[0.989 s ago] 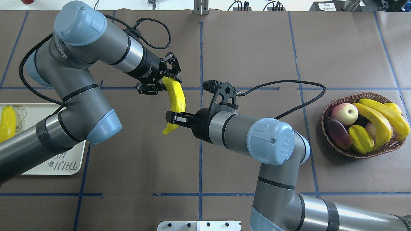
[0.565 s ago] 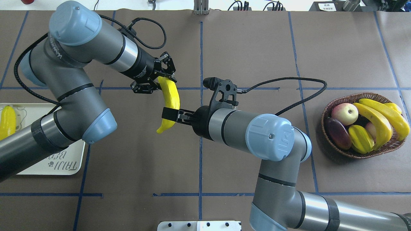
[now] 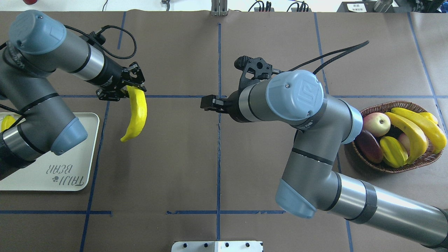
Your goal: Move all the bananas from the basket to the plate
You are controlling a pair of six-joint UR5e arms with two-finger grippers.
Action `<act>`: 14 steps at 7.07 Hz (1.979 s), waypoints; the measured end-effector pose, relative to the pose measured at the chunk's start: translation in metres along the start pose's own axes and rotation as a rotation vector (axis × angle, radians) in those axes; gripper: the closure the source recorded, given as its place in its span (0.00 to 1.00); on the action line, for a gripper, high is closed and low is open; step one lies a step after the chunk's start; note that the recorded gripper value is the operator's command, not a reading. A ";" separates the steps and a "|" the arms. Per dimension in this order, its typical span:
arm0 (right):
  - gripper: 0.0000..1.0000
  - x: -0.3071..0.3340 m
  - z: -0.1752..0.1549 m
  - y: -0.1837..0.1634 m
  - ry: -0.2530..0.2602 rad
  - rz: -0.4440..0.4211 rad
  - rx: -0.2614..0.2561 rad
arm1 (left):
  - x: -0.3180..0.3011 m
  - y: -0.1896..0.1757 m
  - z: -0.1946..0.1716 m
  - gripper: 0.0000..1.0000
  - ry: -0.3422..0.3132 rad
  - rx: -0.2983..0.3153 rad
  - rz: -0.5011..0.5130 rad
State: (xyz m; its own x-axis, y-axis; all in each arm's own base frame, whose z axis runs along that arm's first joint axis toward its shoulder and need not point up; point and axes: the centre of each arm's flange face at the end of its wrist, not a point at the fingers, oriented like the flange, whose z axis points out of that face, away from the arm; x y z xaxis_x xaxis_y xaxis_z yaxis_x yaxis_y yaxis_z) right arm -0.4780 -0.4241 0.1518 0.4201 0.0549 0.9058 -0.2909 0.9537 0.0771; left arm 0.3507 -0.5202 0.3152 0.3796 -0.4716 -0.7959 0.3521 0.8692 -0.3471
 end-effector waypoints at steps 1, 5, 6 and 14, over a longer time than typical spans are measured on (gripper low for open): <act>0.00 0.016 0.000 -0.019 0.086 -0.024 -0.031 | -0.041 -0.015 0.002 1.00 -0.045 0.022 0.047; 0.00 0.093 -0.022 -0.071 0.233 -0.158 -0.106 | -0.197 -0.045 0.014 0.98 -0.252 0.088 0.155; 0.00 0.098 -0.025 -0.072 0.235 -0.167 -0.111 | -0.225 -0.053 0.012 0.98 -0.289 0.106 0.130; 0.00 0.098 -0.038 -0.070 0.215 -0.176 -0.109 | -0.318 -0.106 0.033 0.46 -0.335 0.148 0.080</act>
State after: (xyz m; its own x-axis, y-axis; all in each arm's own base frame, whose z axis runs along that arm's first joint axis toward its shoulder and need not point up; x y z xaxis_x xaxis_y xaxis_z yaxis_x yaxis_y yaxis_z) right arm -0.3841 -0.4745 0.2189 0.6315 -0.0637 0.7727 -0.1086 0.9795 0.1695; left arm 0.2212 -0.4674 0.6216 0.6609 -0.4466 -0.6031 0.4203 0.8861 -0.1956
